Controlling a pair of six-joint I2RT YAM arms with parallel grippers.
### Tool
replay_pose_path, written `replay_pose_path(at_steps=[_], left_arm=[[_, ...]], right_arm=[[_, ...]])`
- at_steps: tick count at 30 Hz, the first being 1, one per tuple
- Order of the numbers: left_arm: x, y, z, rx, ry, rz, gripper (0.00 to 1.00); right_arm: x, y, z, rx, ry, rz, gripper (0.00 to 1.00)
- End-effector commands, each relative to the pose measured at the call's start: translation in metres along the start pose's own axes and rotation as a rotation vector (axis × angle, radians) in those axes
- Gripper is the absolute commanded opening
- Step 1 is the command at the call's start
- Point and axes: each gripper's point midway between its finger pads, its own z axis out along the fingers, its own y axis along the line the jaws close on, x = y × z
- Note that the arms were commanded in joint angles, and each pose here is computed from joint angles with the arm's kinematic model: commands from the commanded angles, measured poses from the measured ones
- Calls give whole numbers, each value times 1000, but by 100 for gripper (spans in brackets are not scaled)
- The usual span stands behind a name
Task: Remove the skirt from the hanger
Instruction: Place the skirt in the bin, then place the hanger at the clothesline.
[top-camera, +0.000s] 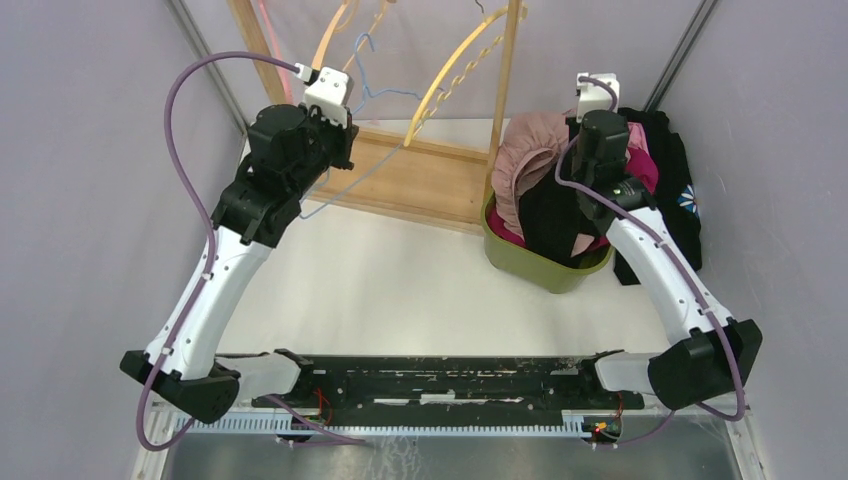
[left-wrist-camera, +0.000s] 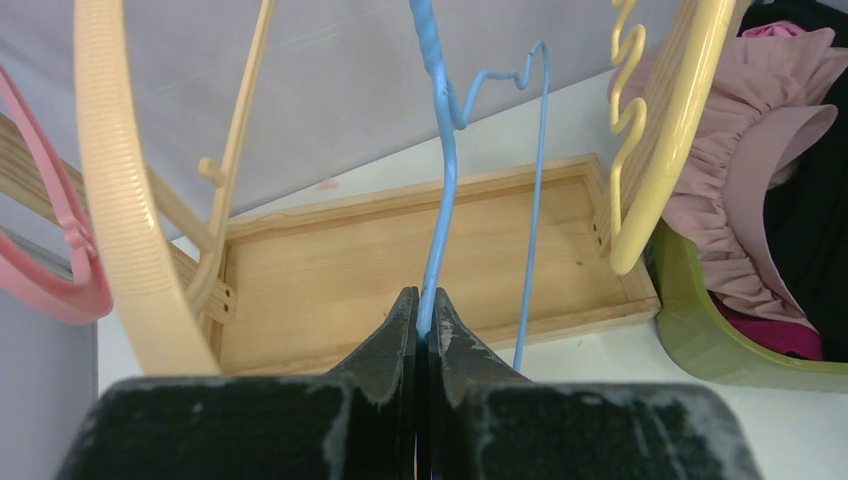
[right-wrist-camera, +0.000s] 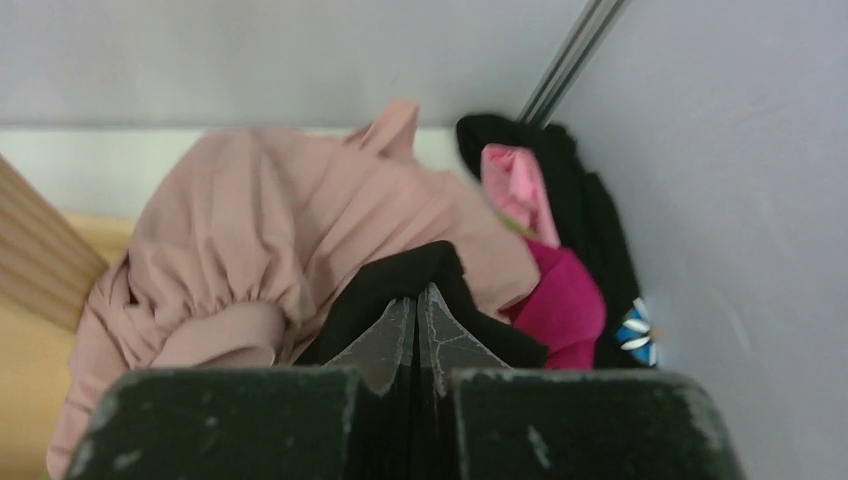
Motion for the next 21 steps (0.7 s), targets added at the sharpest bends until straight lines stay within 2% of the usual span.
replay_pose_path(at_steps=[1,6,10,21], left_arm=[[-44,14,4,-61,-127,48,3],[-58,14,23,-57,-143,69,3],[-74,16,38,-73,-169,85,3],[-99,16,50,-79,-259,62,3]], right_arm=[[38,32,6,-113,56,111,1],[97,68,1,-236,179,179,1],[121,90,-7,-337,254,201,1],[113,85,-9,-337,222,186,1]])
